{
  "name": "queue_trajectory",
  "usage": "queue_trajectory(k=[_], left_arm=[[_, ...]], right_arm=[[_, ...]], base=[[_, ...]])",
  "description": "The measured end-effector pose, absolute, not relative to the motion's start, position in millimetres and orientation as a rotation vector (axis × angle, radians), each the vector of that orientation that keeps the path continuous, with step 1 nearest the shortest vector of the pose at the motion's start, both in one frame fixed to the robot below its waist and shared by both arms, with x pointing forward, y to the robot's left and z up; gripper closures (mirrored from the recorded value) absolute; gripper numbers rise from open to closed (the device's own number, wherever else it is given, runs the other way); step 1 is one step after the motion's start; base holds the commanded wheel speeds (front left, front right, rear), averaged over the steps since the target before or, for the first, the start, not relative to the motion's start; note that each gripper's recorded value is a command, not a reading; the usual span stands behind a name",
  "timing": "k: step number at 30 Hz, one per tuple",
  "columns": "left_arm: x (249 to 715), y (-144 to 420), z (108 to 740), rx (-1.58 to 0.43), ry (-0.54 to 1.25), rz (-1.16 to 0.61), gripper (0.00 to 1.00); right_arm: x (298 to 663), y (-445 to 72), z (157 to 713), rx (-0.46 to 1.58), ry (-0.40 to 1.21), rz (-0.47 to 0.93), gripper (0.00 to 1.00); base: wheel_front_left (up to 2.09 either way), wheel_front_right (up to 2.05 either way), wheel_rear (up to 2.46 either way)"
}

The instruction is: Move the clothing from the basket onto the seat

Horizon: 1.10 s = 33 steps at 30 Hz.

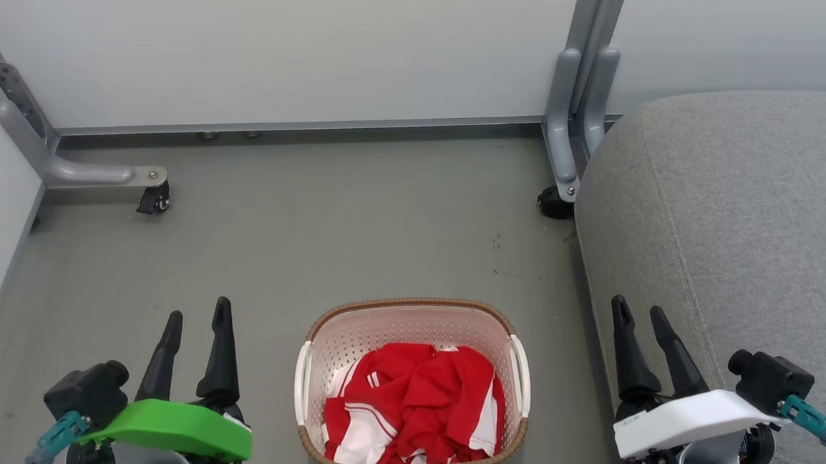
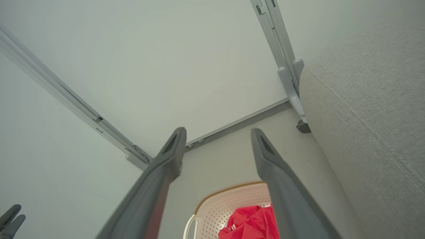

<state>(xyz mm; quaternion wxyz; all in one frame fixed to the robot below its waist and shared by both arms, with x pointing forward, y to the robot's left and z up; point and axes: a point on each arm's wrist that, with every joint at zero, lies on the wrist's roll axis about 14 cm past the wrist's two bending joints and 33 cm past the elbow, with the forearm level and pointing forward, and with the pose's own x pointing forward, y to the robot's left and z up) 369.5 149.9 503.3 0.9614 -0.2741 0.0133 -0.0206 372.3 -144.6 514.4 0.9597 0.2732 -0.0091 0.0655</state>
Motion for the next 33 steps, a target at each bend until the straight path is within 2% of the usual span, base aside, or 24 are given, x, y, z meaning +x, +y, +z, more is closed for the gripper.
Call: queue_trajectory(k=[33], left_arm=[[356,126,517,-0.225,-0.064,-0.124,0.00]], right_arm=[[362,-128,527,0.264,-0.101,0.202,0.00]], base=[[0.00,0.00,0.00]])
